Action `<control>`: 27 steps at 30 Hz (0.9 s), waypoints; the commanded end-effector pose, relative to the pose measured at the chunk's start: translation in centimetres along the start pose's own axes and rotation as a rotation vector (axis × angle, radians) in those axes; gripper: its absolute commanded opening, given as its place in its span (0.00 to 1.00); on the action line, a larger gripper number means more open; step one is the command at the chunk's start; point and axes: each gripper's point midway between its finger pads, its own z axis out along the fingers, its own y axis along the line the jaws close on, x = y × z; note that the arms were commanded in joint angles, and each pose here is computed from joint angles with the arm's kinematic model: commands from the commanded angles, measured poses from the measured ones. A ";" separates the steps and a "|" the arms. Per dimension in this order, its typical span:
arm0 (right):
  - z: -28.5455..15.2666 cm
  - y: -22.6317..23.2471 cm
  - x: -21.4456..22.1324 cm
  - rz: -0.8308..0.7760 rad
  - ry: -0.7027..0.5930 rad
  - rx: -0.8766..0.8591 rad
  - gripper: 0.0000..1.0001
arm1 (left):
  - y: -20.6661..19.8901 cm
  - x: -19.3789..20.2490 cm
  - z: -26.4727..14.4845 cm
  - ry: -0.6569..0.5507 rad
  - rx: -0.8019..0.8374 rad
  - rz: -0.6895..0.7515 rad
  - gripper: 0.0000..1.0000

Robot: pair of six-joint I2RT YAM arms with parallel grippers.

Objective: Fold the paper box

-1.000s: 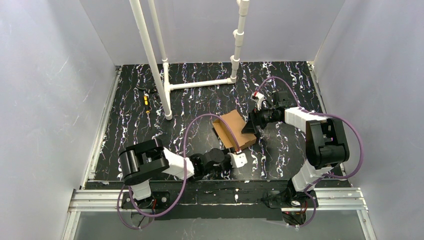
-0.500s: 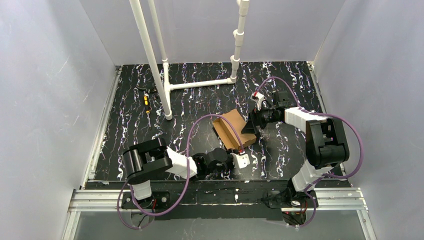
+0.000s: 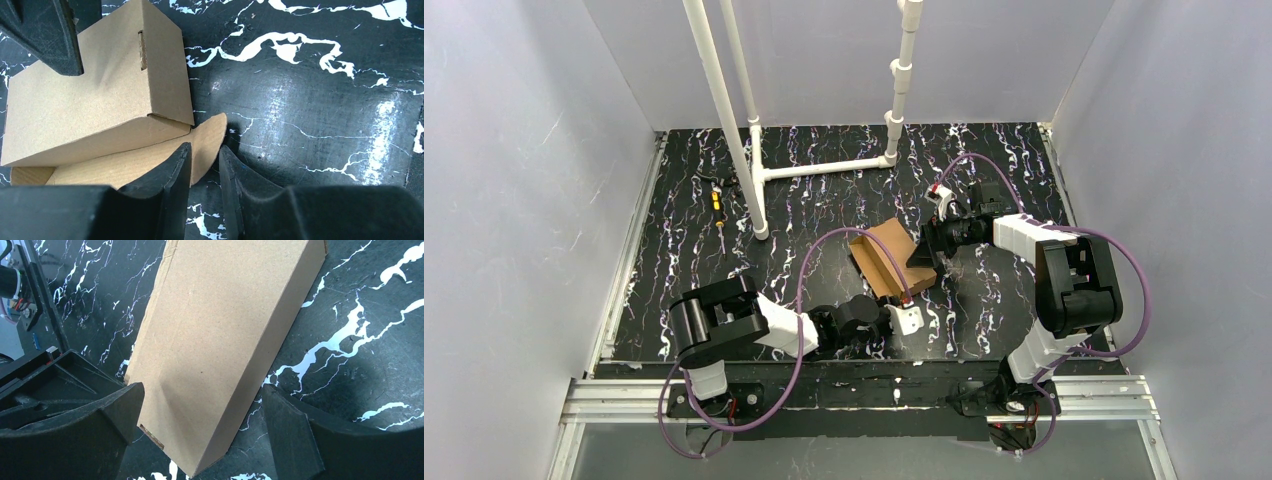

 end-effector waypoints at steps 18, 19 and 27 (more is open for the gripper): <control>0.1 0.1 0.0 -0.002 -0.004 -0.024 0.97 | 1.4 0.0 1.0 0.023 -0.065 0.030 0.12; 0.1 0.1 0.0 -0.002 -0.004 -0.024 0.97 | 1.5 -0.2 0.9 0.020 -0.068 0.022 0.09; 0.2 -0.3 0.1 0.000 0.004 -0.007 0.98 | 0.9 -0.6 0.6 0.012 -0.035 -0.068 0.00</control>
